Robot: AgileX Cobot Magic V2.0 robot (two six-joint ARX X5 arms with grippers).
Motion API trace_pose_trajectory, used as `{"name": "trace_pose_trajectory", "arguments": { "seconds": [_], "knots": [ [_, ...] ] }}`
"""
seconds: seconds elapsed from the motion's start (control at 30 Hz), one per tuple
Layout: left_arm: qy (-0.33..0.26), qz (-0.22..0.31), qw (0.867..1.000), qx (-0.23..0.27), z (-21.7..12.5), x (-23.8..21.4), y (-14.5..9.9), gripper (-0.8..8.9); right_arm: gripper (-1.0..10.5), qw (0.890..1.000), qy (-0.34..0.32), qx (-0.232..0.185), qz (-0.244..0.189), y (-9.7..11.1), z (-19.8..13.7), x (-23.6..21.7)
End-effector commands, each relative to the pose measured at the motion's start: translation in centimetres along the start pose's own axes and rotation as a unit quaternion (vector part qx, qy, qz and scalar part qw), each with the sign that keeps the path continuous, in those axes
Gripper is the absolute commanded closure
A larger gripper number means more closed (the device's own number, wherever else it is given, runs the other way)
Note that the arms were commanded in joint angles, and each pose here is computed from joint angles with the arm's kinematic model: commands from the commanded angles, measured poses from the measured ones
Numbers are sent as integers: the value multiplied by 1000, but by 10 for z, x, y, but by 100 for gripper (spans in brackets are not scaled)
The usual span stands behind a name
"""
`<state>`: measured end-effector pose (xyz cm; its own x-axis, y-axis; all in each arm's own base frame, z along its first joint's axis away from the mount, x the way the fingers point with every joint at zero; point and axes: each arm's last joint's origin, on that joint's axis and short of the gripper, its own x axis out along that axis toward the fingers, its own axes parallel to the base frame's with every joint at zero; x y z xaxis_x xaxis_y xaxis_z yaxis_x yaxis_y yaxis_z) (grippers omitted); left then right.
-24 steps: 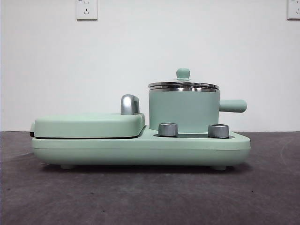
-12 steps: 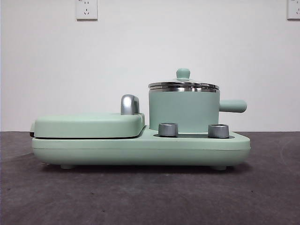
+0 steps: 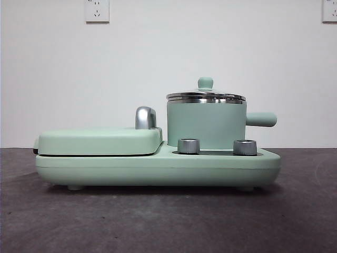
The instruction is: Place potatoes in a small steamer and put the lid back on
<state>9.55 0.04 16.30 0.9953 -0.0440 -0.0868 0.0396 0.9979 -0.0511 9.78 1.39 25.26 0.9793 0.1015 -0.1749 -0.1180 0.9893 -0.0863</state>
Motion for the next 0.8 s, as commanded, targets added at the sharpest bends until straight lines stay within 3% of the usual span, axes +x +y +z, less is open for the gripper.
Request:
{"name": "trace_pose_trajectory", "arguments": {
  "seconds": [0.03, 0.27, 0.8],
  "knots": [
    [4, 0, 1000, -2, -5, 2, 0, 807, 929, 1000, -5, 15, -16, 1, -47, 9],
    [4, 0, 1000, -2, -5, 2, 0, 807, 929, 998, -19, 22, -58, -3, -98, 14],
    [4, 0, 1000, -2, -5, 2, 0, 807, 929, 997, -11, 24, -67, -4, -99, 14]
  ]
}}
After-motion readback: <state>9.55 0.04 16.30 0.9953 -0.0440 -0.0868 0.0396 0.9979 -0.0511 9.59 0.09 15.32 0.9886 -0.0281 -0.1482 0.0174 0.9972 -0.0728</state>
